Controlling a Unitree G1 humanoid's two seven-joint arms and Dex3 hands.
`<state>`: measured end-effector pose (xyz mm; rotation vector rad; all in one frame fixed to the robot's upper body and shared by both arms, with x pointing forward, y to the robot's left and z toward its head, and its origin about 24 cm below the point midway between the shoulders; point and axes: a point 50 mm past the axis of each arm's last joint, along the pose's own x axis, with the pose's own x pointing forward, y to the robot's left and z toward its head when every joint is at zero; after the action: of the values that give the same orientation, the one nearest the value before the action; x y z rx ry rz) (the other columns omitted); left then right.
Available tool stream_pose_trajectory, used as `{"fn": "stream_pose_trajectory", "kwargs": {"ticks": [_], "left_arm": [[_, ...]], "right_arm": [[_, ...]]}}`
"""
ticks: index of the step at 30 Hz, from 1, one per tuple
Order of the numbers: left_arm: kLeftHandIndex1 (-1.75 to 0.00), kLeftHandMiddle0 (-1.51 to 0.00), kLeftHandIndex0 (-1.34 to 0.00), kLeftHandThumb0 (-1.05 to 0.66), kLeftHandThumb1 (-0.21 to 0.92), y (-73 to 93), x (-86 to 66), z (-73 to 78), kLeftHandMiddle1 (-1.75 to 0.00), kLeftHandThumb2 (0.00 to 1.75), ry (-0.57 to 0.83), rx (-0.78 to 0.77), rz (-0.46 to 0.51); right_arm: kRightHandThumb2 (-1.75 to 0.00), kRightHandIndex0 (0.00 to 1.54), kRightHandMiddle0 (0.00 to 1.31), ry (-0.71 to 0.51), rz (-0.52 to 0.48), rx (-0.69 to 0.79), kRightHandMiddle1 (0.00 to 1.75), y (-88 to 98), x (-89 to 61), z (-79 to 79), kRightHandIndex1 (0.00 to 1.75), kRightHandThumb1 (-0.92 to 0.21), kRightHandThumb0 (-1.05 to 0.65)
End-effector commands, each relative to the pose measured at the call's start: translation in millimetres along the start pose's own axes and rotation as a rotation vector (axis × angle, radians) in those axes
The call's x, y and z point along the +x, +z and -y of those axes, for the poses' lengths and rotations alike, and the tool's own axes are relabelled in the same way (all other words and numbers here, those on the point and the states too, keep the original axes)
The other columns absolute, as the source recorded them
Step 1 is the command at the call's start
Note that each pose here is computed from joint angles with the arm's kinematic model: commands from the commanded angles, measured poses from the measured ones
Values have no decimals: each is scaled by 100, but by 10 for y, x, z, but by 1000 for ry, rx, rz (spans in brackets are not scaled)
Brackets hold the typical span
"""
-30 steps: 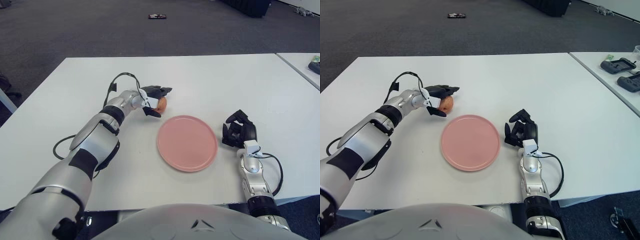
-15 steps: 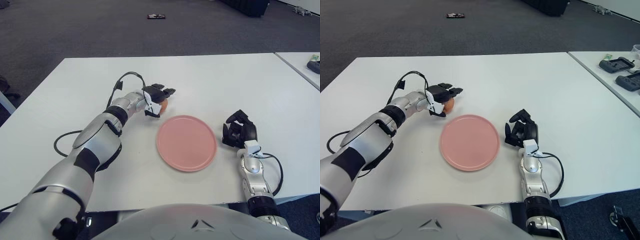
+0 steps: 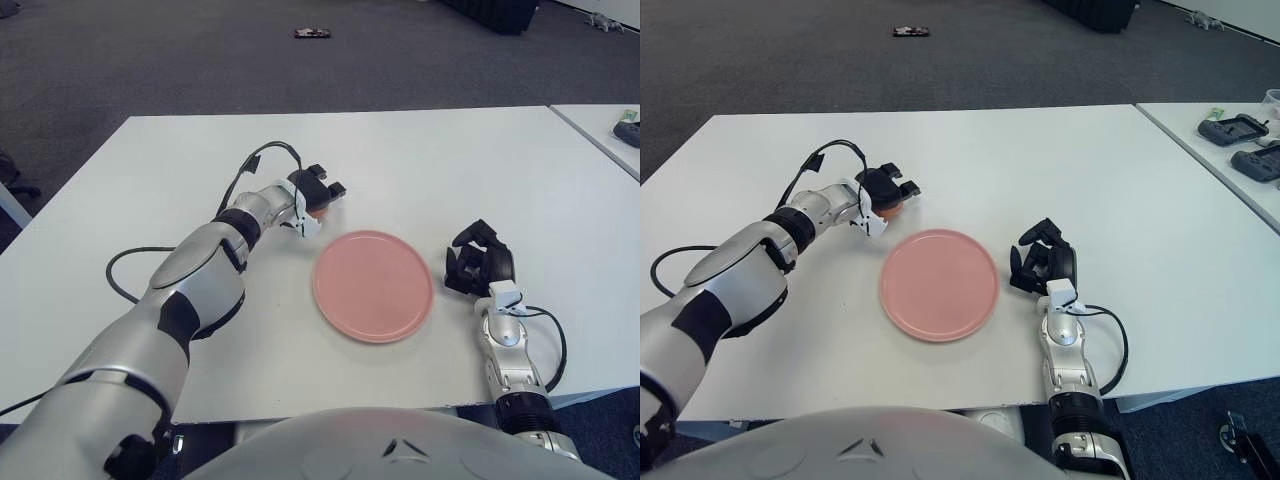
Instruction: Put the apple into the plate.
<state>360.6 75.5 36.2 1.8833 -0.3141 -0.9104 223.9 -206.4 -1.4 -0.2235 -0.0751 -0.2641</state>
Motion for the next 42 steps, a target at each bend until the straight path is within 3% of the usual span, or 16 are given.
{"fn": "stream_pose_trajectory", "kwargs": {"ticks": [1, 10, 18, 28, 30, 31, 33, 36, 42], "left_arm": [[-86, 0, 0, -20, 10, -13, -47, 228, -74, 135, -88, 13, -24], [-104, 0, 0, -21, 8, -57, -86, 269, -98, 136, -71, -14, -35], [-114, 0, 0, -9, 5, -93, -106, 283, -118, 143, -74, -23, -48], [-132, -1, 0, -12, 5, -171, -154, 321, -149, 147, -83, -31, -72], [-139, -7, 0, -13, 5, -182, -164, 346, -164, 148, -89, -47, -83], [-146, -18, 0, -1, 10, -196, -178, 386, -166, 145, -92, -86, -106], [-163, -46, -16, 28, 19, -212, -191, 429, -171, 142, -85, -172, -145], [-171, -65, -35, 9, 20, -216, -186, 423, -168, 143, -64, -263, -174], [-174, -78, -51, 1, 11, -260, -187, 372, -170, 155, -27, -471, -210]], "right_arm": [[-130, 113, 60, -9, -58, -7, 175, -109, -78, 34, 175, -34, -47], [-130, 111, 59, 2, -61, 0, 175, -122, -87, 56, 175, -34, -47], [-130, 112, 60, -1, -57, 5, 175, -108, -86, 60, 175, -34, -47], [-131, 112, 60, -2, -58, 8, 175, -106, -80, 74, 175, -33, -47], [-131, 112, 60, -2, -58, 5, 175, -106, -79, 75, 175, -33, -47], [-131, 112, 60, -3, -60, 2, 175, -105, -78, 75, 175, -33, -47], [-131, 112, 60, -3, -62, 0, 175, -105, -75, 76, 175, -33, -47], [-131, 112, 60, -2, -63, 2, 175, -103, -73, 79, 175, -34, -47], [-131, 114, 60, -4, -51, -4, 175, -89, -66, 83, 175, -33, -47]]}}
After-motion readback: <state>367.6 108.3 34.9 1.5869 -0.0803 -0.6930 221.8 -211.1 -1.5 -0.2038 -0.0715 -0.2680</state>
